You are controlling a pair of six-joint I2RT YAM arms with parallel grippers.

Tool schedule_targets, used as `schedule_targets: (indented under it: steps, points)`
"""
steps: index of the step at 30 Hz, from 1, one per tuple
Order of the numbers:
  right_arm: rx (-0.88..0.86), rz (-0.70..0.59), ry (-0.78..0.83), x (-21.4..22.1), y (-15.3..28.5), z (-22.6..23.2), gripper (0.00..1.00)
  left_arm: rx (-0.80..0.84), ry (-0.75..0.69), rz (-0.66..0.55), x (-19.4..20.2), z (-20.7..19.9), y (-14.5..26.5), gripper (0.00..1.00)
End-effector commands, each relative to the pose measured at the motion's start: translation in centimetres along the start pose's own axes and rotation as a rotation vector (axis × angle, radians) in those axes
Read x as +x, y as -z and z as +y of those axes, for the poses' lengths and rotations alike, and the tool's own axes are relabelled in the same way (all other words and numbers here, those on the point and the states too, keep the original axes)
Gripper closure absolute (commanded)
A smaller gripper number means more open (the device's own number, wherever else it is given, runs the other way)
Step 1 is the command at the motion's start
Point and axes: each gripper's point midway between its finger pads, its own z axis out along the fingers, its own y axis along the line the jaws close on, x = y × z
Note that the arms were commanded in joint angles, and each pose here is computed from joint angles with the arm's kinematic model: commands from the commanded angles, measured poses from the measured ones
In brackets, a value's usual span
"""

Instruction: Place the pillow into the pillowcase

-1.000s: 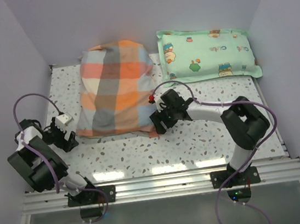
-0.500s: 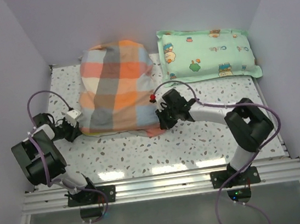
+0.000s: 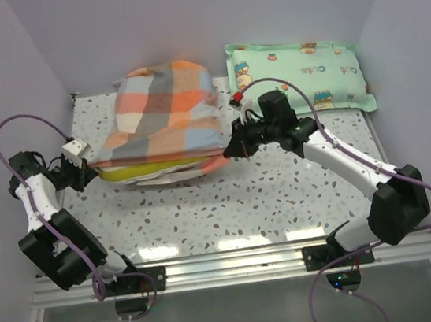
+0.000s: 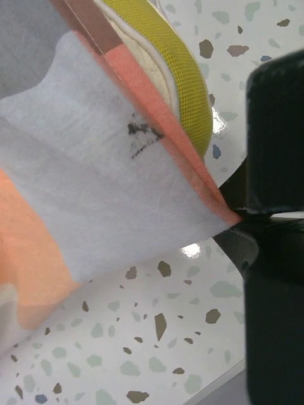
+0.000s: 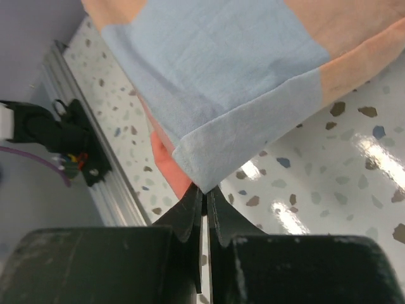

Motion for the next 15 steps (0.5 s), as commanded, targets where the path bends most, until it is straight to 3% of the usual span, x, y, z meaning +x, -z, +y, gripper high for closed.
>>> schedule_targets:
  steps: [1,4,5,6,8,11,15]
  points:
    - [-0.158,-0.146,-0.044,-7.9,2.9,4.7,1.00,0.047,0.051,-0.081,-3.1,-0.9,1.6,1.00]
    - [-0.215,-0.243,-0.025,-13.5,4.6,6.8,1.00,0.093,0.086,-0.120,-4.9,-1.6,2.3,1.00]
    - [-0.230,-0.261,-0.019,-14.6,4.9,7.3,1.00,0.097,0.139,-0.120,-5.1,-1.8,2.4,0.76]
    - [-0.236,-0.281,-0.012,-15.6,5.2,7.7,1.00,0.097,0.161,-0.123,-5.2,-1.8,2.5,0.62]
    - [-0.257,-0.330,-0.014,-17.6,5.7,8.5,1.00,0.082,0.211,-0.124,-5.4,-1.9,2.6,0.49]
    - [-0.279,-0.341,-0.043,-18.1,5.6,8.9,1.00,0.044,0.314,-0.129,-4.7,-2.3,2.2,0.42]
    - [-0.291,-0.357,-0.075,-18.4,5.4,8.8,1.00,0.012,0.384,-0.111,-2.9,-4.2,1.8,0.41]
